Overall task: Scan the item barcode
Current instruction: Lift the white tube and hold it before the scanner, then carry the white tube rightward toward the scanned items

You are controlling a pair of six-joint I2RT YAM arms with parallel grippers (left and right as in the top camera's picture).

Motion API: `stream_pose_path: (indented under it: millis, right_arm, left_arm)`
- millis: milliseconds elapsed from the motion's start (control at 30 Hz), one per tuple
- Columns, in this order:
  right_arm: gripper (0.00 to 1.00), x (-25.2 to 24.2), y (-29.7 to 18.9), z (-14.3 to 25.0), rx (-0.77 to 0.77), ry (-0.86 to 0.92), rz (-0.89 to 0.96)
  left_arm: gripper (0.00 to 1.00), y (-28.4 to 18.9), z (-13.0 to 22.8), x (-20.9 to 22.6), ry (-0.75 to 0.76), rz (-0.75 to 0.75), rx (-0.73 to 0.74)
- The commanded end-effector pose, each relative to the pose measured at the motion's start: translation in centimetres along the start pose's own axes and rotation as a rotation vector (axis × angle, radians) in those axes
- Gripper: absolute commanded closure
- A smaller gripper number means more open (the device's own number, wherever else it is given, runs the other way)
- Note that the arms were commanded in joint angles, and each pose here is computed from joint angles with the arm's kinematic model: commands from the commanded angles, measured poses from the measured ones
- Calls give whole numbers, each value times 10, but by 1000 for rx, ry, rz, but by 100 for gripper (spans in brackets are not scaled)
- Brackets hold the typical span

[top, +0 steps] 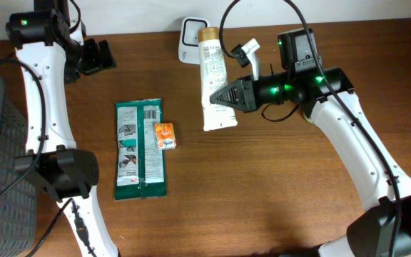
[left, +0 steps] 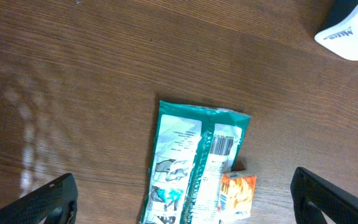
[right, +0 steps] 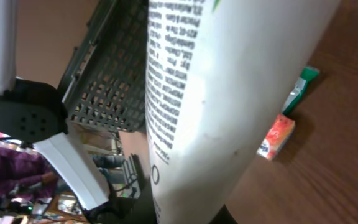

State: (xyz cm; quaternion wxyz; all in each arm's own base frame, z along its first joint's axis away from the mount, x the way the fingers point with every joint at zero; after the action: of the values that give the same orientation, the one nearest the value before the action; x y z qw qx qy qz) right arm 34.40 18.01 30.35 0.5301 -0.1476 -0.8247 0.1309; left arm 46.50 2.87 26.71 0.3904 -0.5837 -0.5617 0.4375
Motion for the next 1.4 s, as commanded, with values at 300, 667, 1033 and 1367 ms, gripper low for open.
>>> stream_pose_path:
  millis: [300, 667, 1033, 1367]
  right_arm:
    - [96, 22, 15, -101, -120, -292, 662]
    - [96, -179, 93, -179, -274, -595, 1531]
    - [96, -204, 112, -170, -192, -647, 1572]
    - [96, -68, 16, -130, -204, -229, 1179]
  left_arm:
    - [1, 6, -1, -1, -1, 8, 11]
    - [1, 6, -1, -1, -1, 8, 11]
    - [1, 6, -1, -1, -1, 8, 11]
    - [1, 6, -1, -1, -1, 8, 11]
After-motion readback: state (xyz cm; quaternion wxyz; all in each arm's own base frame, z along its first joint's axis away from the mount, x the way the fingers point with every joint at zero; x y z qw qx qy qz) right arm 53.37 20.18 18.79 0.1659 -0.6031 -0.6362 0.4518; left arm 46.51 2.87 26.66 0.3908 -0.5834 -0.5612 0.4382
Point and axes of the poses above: each gripper's point midway between its finger pads, its own y axis out along the fingers, its own x axis along the line the jaws close on, z = x × y, the point moved 6 cm from there along -y, back along the fingers, and after that the axes turned 13 degrees about y, right-handed, at the moved point
